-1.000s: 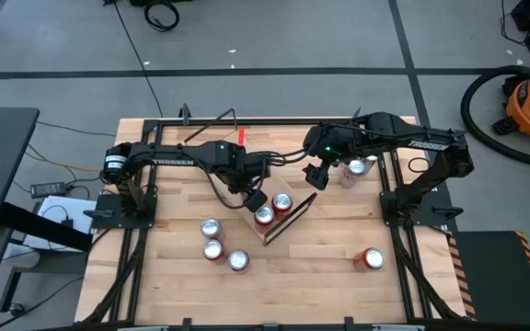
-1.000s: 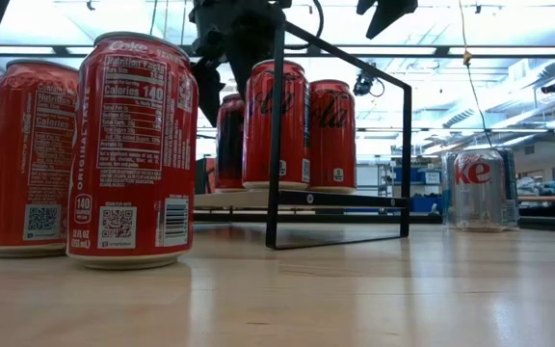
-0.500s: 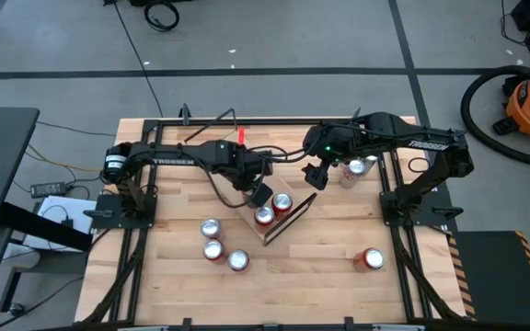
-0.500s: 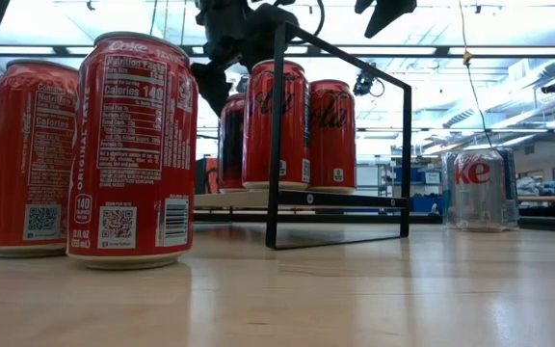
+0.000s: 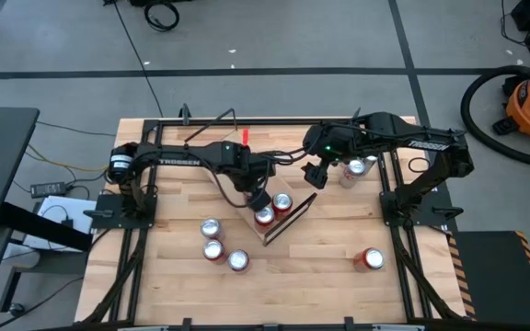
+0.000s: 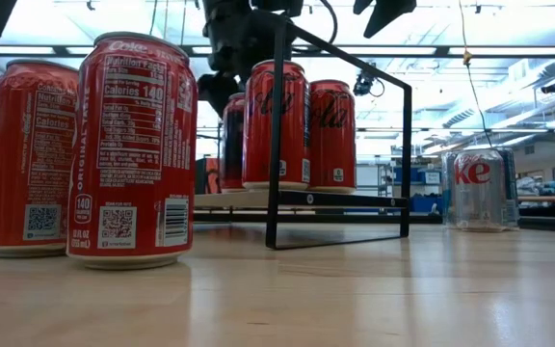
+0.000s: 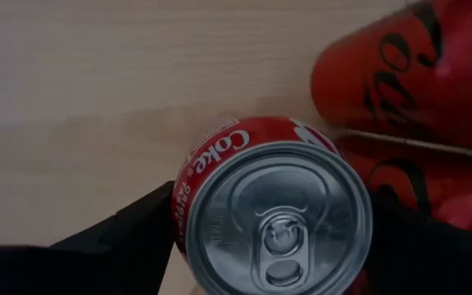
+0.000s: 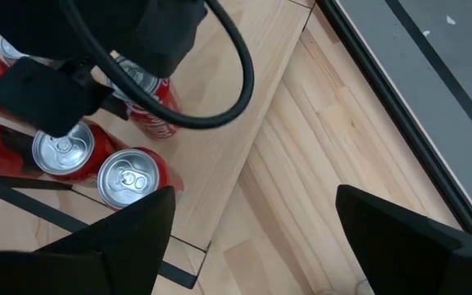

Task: Place canned beverage on shelf
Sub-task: Put the top red and white soda can on the shelf

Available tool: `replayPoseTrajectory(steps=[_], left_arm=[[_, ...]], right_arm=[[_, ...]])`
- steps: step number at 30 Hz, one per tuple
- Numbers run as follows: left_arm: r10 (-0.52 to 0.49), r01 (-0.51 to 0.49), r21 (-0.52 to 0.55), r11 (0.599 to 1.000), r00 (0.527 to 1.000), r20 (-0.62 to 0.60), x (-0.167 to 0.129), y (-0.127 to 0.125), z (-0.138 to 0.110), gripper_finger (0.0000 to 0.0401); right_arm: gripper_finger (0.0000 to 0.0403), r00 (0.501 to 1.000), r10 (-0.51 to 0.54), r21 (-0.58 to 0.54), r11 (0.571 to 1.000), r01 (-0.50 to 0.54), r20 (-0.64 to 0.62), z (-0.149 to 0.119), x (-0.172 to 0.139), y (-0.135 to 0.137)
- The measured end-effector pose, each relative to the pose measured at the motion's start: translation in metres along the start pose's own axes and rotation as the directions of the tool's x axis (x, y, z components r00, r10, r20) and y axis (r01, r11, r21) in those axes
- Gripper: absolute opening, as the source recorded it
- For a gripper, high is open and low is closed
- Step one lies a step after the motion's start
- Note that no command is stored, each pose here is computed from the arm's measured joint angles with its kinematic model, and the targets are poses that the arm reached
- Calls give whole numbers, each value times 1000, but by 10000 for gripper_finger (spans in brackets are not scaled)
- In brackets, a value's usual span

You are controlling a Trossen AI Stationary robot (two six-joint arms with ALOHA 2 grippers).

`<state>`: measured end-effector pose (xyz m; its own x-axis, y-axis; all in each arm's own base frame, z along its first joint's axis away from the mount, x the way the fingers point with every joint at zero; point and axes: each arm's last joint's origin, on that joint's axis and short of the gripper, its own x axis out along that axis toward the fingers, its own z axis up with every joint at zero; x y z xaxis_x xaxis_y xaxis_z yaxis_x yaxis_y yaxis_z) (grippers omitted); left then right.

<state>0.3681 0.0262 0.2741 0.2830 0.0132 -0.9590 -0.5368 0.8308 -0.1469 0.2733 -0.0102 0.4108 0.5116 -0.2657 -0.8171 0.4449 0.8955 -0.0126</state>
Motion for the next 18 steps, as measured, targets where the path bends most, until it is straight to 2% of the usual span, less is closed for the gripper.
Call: replayPoseTrajectory(steps=[3, 6, 11, 18], left_arm=[[-14, 14, 157, 987, 1000, -3, 0, 1, 1, 317], [-11, 15, 354, 935, 1000, -12, 0, 4, 2, 322], [-16, 22, 610, 792, 1000, -15, 0, 11, 5, 323], [-9, 13, 829, 558, 1000, -10, 0, 14, 7, 323]], right_arm=[[348, 1000, 1, 1, 1000, -1, 1, 0, 0, 0], [348, 1000, 2, 1, 1000, -2, 2, 0, 0, 0], [348, 1000, 8, -1, 1000, -8, 1, 0, 0, 2], [348, 1000, 14, 6, 1000, -14, 1, -1, -1, 4]])
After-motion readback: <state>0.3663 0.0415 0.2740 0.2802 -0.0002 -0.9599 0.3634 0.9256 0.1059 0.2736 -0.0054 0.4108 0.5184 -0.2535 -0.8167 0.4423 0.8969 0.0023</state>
